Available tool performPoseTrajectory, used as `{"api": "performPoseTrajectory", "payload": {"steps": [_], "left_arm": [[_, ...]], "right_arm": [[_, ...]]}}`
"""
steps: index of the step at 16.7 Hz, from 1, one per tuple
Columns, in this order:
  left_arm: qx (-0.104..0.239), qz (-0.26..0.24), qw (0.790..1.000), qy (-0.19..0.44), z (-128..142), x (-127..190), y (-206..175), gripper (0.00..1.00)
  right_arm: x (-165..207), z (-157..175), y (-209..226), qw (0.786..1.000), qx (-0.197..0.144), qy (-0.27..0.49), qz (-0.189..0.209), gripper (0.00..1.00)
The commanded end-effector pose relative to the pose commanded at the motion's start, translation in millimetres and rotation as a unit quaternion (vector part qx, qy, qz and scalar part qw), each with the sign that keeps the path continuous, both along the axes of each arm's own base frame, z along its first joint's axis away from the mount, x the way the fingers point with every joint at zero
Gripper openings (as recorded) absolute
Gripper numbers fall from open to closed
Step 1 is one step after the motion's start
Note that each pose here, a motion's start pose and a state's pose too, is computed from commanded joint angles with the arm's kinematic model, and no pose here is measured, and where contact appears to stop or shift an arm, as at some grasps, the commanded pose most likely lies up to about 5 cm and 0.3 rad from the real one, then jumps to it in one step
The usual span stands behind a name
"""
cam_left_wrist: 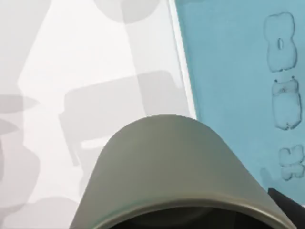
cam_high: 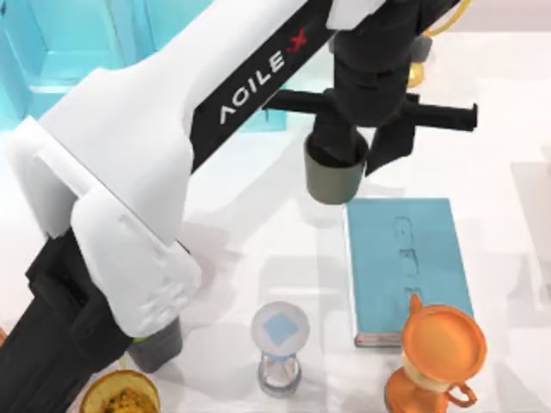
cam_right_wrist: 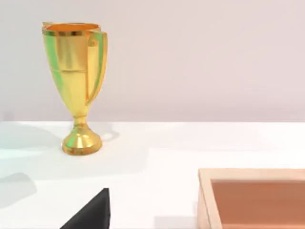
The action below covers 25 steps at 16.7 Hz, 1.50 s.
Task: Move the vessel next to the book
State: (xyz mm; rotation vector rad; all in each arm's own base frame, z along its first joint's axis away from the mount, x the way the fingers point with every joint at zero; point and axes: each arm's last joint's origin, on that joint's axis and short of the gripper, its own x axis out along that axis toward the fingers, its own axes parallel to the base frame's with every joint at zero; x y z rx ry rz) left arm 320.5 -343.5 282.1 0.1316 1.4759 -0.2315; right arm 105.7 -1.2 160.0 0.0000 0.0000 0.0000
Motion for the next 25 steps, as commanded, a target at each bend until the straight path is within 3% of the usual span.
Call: {"api": "performPoseTrajectory", "payload": {"steps": [3,7,10,15,20,25], "left_arm": [[0.0,-0.053,0.999,-0.007,9.3,-20.2,-7.8,0.0],[0.022,-0.063,0.998,0.02,-23.8,-20.8,-12.9,0.0],[0.033,-0.023,0.999,0.037,-60.3,-4.2,-7.7,0.0],[0.007,0.099,0.995,0.027,-94.8,43.2,20.6,0.0],[0.005,0.106,0.994,0.026,-95.6,46.1,22.6,0.0],[0.005,0.106,0.994,0.026,-95.6,46.1,22.6,0.38]], "right_arm": [[0.0,0.0,0.0,1.0,0.0,0.0,0.0,1.0],[0.0,0.0,0.0,1.0,0.0,0.0,0.0,1.0],[0.0,0.0,0.0,1.0,0.0,0.0,0.0,1.0],[0.0,0.0,0.0,1.0,0.0,0.0,0.0,1.0],[0.0,0.0,0.0,1.0,0.0,0.0,0.0,1.0],[0.0,0.0,0.0,1.0,0.0,0.0,0.0,1.0]]}}
